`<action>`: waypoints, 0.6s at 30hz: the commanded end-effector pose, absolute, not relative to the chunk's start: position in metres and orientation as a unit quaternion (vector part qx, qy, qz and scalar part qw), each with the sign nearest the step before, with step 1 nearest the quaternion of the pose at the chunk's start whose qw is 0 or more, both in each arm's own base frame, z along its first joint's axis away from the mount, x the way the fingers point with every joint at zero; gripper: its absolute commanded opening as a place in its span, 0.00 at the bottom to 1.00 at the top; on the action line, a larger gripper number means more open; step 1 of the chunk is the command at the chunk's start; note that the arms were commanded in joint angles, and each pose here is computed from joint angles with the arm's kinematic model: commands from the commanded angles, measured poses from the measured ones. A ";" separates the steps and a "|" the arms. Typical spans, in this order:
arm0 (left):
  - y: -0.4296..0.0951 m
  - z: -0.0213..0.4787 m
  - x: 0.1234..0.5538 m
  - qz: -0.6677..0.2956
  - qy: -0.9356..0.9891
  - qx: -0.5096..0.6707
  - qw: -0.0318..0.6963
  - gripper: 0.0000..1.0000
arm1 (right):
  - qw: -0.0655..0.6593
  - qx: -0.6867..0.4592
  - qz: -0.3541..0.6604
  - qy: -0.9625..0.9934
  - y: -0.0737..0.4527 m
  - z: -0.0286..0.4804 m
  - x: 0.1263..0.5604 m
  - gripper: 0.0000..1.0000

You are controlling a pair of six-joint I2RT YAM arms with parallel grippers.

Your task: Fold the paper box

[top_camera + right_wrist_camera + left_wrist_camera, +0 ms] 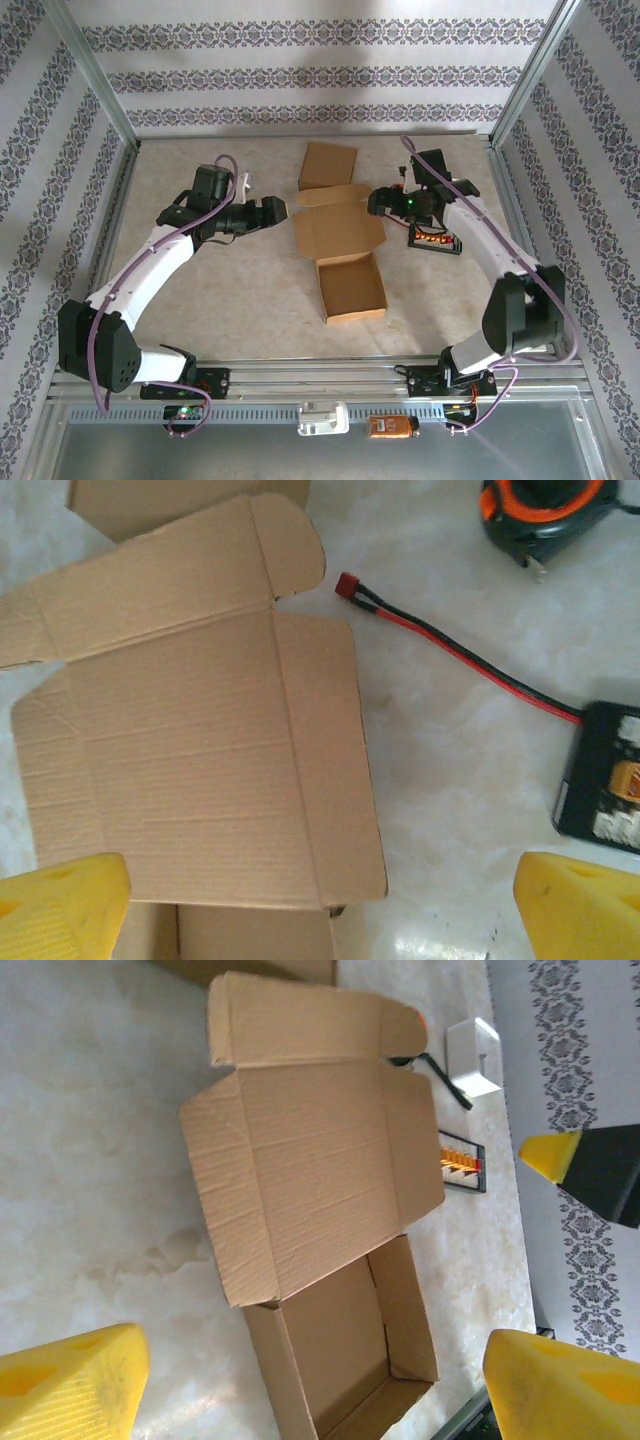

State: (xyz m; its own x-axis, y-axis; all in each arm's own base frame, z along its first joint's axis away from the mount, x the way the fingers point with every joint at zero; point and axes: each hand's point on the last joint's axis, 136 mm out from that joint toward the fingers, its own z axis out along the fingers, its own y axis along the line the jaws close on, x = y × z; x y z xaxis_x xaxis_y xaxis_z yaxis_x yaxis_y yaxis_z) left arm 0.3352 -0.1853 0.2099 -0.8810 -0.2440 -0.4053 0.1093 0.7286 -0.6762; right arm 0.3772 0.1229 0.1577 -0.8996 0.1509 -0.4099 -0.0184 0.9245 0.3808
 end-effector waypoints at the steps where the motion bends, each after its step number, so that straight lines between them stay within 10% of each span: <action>1: -0.182 0.204 0.338 -0.375 0.895 -0.071 0.233 0.89 | 0.214 -0.016 0.208 0.954 0.134 0.151 0.397 0.98; 18: -0.207 0.145 0.374 -0.431 0.869 -0.107 0.216 1.00 | 0.183 -0.028 0.250 0.950 0.150 0.093 0.397 0.55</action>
State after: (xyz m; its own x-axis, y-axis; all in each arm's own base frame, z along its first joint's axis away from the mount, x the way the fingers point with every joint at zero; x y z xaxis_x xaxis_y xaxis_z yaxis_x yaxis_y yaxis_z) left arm 0.3564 -0.1942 0.1310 -0.9054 -0.3389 -0.2556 -0.0518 0.6857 -0.7260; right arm 0.3930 0.1488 0.0814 -0.9499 0.0373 -0.3103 -0.1090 0.8909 0.4408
